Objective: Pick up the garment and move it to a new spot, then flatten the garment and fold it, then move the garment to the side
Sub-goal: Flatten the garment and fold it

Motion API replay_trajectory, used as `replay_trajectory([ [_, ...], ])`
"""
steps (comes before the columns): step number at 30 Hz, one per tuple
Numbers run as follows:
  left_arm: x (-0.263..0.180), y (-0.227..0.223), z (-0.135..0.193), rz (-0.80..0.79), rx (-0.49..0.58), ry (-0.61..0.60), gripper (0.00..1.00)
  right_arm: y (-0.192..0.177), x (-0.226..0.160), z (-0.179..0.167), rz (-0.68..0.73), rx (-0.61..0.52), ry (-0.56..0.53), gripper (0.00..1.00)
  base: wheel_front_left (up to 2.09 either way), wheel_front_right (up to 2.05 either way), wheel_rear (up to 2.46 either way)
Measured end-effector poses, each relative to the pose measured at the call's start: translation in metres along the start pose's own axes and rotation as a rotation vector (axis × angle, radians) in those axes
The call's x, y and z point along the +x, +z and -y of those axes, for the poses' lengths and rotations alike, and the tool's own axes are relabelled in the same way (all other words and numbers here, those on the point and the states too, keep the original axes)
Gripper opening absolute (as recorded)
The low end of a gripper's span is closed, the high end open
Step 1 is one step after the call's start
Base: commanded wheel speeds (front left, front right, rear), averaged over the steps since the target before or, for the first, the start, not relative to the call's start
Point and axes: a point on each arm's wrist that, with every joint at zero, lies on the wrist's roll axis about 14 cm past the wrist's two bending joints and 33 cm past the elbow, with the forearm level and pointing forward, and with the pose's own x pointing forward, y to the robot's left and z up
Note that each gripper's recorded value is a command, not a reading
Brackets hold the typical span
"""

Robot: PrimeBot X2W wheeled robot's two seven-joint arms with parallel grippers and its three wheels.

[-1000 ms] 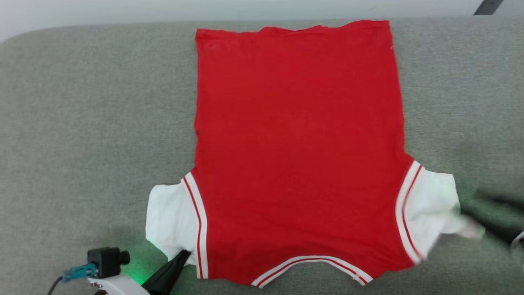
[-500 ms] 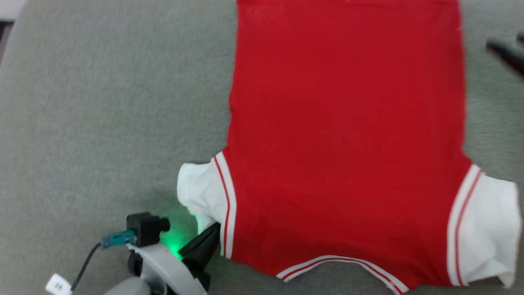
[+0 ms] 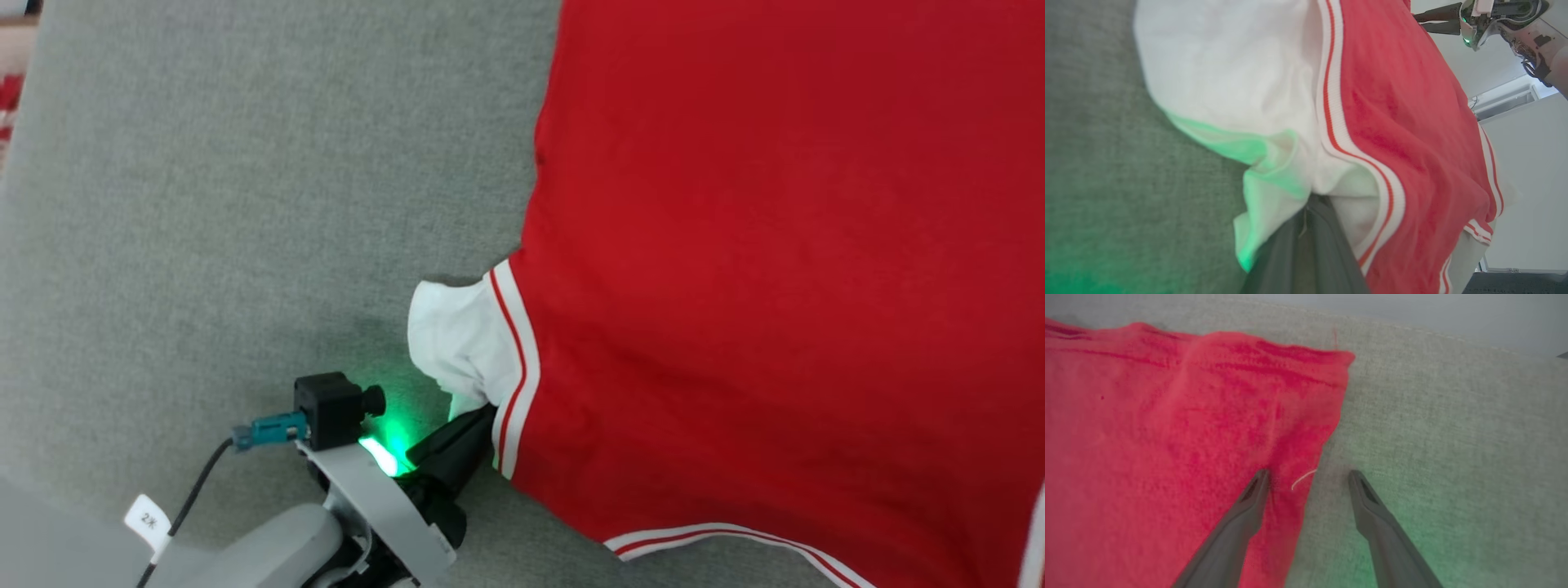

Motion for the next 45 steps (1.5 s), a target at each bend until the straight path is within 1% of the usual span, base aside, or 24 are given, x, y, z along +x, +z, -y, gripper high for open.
replay_trajectory([
  [5,0.005,-0.004,-0.006,-0.011,-0.017,0.011,0.0,0.009,0.025,-0.004,-0.006,0.029,0.005,1.0,0.0,0.0,0.0],
  [9,0.007,-0.006,-0.01,-0.018,-0.019,0.017,0.0,0.007,0.038,-0.007,-0.034,0.018,-0.003,1.0,0.0,0.0,0.0],
  [10,0.008,-0.006,-0.01,-0.019,-0.02,0.018,0.0,0.006,0.04,-0.008,-0.041,0.015,-0.003,0.48,0.0,0.0,0.0],
  [11,0.007,-0.006,-0.011,-0.019,-0.022,0.02,0.0,0.006,0.04,-0.009,-0.041,0.016,-0.003,0.18,0.0,0.0,0.0],
  [12,0.007,-0.005,-0.01,-0.018,-0.021,0.02,0.0,0.007,0.039,-0.009,-0.038,0.015,-0.006,0.0,0.0,0.0,0.0],
  [15,0.007,-0.002,-0.008,-0.009,-0.015,0.013,0.0,0.012,0.034,-0.014,0.001,0.019,0.001,0.0,0.0,0.0,0.0],
  [18,0.005,0.003,-0.005,0.01,-0.008,0.012,0.0,0.015,0.026,-0.023,0.047,0.048,0.035,0.0,0.0,0.0,0.0],
  [22,-0.001,0.012,-0.003,0.044,-0.003,0.02,0.0,0.012,0.007,-0.031,0.072,0.011,0.059,0.0,0.0,0.0,0.0],
  [24,-0.005,0.017,-0.002,0.066,0.003,0.022,0.0,0.009,-0.005,-0.032,0.091,-0.04,0.057,0.0,0.0,0.0,0.0],
  [26,-0.01,0.022,0.0,0.09,0.004,0.027,0.0,0.002,-0.019,-0.025,0.098,-0.089,0.038,0.0,0.0,0.0,0.0],
  [28,-0.015,0.026,0.001,0.111,0.009,0.032,0.0,-0.005,-0.033,-0.026,0.108,-0.084,0.058,0.0,0.0,0.0,0.0],
  [33,-0.029,0.035,0.001,0.153,0.039,0.05,0.0,-0.044,-0.066,-0.025,0.081,-0.123,0.086,0.0,0.0,0.0,0.0],
  [36,-0.038,0.037,0.001,0.165,0.053,0.057,0.0,-0.076,-0.087,-0.023,0.048,-0.135,0.101,0.0,0.0,0.0,0.0],
  [41,-0.045,0.04,0.01,0.187,0.068,0.037,0.0,-0.127,-0.12,-0.023,0.018,-0.122,0.134,0.0,0.0,0.0,0.0],
  [45,-0.049,0.042,0.018,0.205,0.08,0.017,0.0,-0.165,-0.143,-0.028,0.01,-0.089,0.163,0.0,0.0,0.0,0.0],
])
